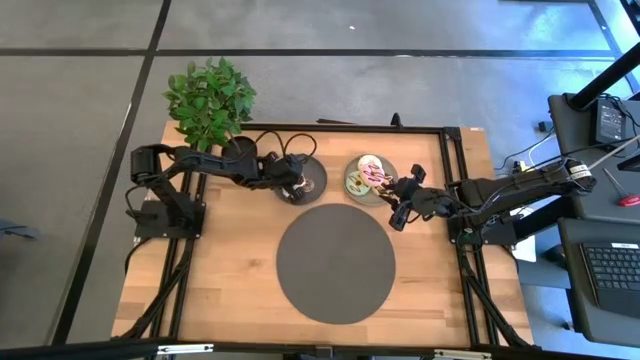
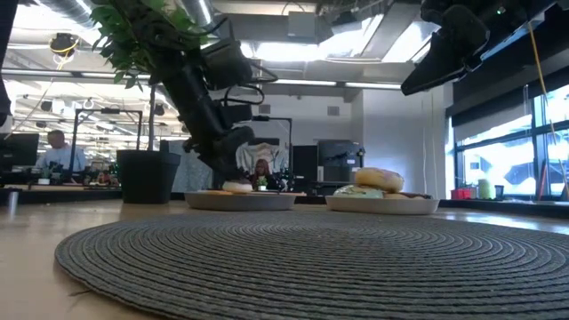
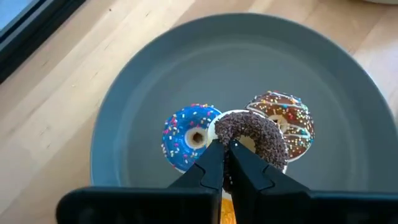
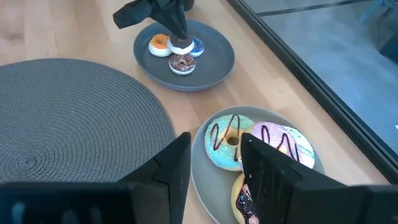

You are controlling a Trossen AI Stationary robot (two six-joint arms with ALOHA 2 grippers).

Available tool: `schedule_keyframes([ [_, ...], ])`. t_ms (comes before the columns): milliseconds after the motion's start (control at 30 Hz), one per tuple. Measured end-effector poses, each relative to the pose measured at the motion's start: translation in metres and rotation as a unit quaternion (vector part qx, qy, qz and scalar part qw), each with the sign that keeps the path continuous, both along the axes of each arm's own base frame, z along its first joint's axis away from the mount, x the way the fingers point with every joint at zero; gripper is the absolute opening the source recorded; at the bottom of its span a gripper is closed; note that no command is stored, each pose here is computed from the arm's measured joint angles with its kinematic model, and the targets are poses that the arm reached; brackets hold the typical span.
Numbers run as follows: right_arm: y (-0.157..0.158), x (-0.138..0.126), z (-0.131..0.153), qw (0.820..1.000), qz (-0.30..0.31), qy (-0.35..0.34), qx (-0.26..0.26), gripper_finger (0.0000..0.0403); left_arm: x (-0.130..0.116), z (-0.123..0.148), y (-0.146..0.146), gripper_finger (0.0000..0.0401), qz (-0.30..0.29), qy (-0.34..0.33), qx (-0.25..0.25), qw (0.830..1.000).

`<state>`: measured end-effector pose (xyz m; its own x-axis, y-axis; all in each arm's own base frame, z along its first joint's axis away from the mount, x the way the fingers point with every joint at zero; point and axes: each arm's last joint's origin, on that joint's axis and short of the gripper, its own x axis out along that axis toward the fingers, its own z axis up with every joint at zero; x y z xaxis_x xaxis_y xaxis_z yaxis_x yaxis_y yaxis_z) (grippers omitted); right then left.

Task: Pick & Place donuts
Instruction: Put the small dark brown on the dark gray plate

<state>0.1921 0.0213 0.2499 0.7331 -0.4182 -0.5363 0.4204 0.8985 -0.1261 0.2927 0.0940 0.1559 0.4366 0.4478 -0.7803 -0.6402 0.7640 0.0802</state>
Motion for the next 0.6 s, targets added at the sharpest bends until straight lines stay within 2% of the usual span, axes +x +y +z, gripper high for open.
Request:
schedule_keyframes([
  [200,0.0,0.0,0.0,1.0,0.0,0.0,0.0,0.0142,-0.0003,-0.0002,0.0011,0.0011,0.008,-0.002,-0.001,1.0],
  [600,0.0,-0.0002,-0.0002,1.0,0.001,0.002,-0.001,0.0142,0.0,-0.0005,0.0002,0.0043,0.006,-0.002,-0.003,1.0],
])
